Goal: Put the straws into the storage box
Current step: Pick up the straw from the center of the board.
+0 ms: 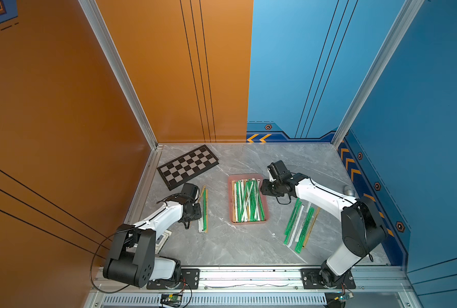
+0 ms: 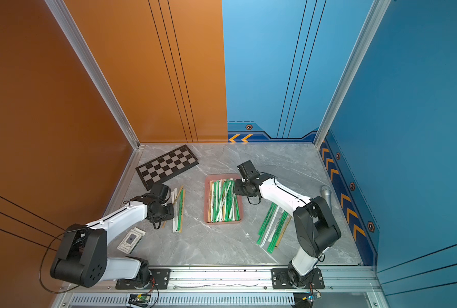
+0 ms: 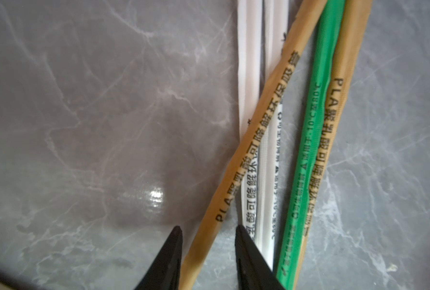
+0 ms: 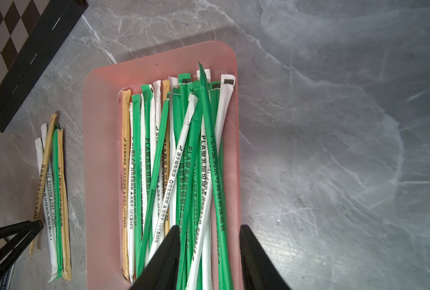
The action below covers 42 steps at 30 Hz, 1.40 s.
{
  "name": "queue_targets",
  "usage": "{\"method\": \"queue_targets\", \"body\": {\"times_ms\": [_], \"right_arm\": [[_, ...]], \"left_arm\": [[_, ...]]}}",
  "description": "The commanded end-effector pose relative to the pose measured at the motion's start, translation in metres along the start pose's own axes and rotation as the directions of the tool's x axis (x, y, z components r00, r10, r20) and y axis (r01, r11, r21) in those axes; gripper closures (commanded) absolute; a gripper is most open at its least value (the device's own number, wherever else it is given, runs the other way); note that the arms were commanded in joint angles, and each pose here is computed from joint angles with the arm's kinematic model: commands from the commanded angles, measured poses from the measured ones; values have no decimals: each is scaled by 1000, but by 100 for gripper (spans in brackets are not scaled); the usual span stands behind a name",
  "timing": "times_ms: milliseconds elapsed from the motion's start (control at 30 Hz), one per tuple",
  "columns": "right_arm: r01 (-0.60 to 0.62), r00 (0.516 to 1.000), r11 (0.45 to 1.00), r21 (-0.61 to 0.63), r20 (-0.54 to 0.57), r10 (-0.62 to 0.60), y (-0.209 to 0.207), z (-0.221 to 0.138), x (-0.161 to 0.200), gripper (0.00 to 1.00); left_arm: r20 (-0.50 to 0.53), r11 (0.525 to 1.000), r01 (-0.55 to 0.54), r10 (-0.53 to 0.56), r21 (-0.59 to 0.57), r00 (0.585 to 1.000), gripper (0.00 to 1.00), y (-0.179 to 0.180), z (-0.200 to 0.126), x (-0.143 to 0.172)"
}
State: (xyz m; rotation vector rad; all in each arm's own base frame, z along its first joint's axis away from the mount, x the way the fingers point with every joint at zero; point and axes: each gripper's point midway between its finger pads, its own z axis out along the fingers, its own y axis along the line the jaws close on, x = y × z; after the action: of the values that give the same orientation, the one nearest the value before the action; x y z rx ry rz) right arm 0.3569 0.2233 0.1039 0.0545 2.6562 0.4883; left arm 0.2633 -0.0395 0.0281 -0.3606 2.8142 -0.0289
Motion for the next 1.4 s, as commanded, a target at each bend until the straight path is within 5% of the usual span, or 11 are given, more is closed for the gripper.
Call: {"method": "queue_targets", "body": {"times_ms": [0,800,1100,1367], "right_arm": [[-15,1000,1000,-2,7,16,-3,-4,0,58],[-79,995,996,32,61,77,-36,-24,-7,58],[-117,991,992,50,79,113,-60,-35,-2,58],[-163,984,983,83,92,155,-88,-47,6,58]], "left_arm": [[-29,1000,25,-25,-1,999,64,3,0,3],[-62,999,24,-22,36,998,89,-3,3,7],[12,996,30,-31,87,999,93,-13,-17,-6],[128,977,-15,-13,213,992,93,-57,-58,-25]]}}
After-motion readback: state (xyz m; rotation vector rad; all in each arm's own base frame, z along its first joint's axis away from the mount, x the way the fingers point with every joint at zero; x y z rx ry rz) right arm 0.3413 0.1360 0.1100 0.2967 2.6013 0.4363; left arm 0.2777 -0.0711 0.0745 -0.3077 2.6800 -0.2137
